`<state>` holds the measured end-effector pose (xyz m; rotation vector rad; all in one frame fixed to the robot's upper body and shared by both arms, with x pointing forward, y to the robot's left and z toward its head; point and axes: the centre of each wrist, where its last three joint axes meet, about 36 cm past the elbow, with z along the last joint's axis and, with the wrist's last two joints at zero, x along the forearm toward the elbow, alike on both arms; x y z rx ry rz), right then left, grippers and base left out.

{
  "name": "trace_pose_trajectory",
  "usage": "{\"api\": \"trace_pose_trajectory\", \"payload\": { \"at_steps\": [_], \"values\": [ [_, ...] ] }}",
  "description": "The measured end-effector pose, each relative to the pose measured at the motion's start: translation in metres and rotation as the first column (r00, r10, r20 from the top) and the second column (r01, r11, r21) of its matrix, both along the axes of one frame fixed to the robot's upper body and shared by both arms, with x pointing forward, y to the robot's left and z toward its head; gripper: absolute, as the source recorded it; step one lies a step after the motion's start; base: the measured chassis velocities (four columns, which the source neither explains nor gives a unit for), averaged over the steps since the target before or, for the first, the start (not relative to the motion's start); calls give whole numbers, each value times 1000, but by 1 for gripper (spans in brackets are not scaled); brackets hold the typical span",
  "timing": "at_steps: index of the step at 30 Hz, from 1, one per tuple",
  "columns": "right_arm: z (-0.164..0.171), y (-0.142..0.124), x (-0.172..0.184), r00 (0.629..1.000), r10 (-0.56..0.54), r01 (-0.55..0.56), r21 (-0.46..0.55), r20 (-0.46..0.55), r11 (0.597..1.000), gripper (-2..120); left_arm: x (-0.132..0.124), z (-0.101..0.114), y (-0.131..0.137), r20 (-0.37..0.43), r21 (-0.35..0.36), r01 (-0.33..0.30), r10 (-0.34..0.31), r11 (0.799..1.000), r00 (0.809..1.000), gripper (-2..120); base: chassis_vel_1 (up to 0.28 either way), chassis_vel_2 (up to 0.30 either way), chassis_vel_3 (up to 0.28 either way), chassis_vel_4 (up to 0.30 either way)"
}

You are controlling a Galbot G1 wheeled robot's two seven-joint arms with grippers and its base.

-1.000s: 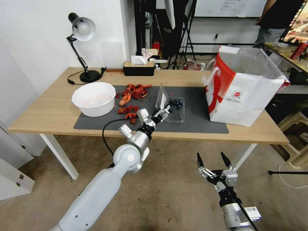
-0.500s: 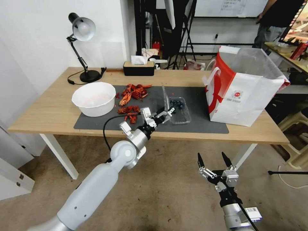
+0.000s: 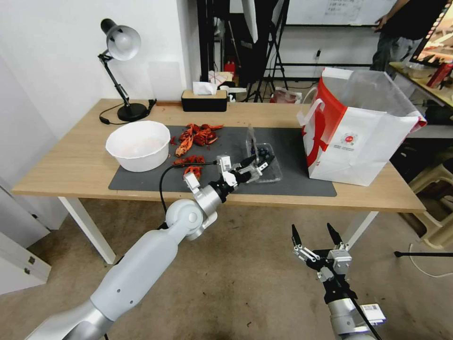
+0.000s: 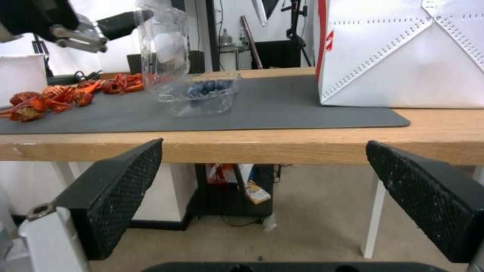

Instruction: Close the takeout container lid, then place the container into the takeout bag.

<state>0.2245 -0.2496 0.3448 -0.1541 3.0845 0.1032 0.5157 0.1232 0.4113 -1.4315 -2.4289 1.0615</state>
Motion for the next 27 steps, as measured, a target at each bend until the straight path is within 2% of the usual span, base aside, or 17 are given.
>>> {"api": "trace_pose_trajectory", "payload": {
  "at_steps": [5, 14, 16, 17, 20, 21, 25, 27],
  "values": [
    [0, 1, 0, 1000, 0, 0, -3, 1, 1000, 100, 17, 6, -7, -37, -6, 23, -23, 1000, 999, 95, 0, 0, 0, 0],
    [-2, 2, -1, 1000, -4, 4, -2, 2, 1000, 100, 26, 2, -24, -50, 34, 65, -63, 997, 997, 89, 0, 0, 0, 0],
    [-3, 2, -1, 1000, -5, 5, -2, 3, 1000, 100, 30, -1, -29, -55, 50, 71, -68, 996, 996, 78, 0, 0, 0, 0],
    [-3, 2, -1, 1000, -5, 5, -2, 3, 1000, 100, 30, -1, -29, -55, 50, 71, -68, 996, 996, 78, 0, 0, 0, 0],
    [-3, 3, -1, 1000, -3, 3, -3, 5, 1000, 100, 34, -6, -32, -69, 84, 62, -57, 994, 996, 67, 0, 0, 0, 0],
    [-3, 3, 0, 1000, -1, 1, -3, 6, 1000, 100, 34, -8, -34, -81, 117, 43, -33, 992, 996, 57, 0, 0, 0, 0],
    [-3, 3, 0, 1000, -1, 1, -3, 7, 1000, 100, 35, -8, -35, -95, 144, 19, -5, 989, 996, 50, 0, 0, 0, 0],
    [-3, 3, 0, 1000, 1, -1, -3, 8, 1000, 100, 36, -7, -36, -110, 197, -19, 42, 980, 993, 39, 0, 0, 0, 0]
  ]
}}
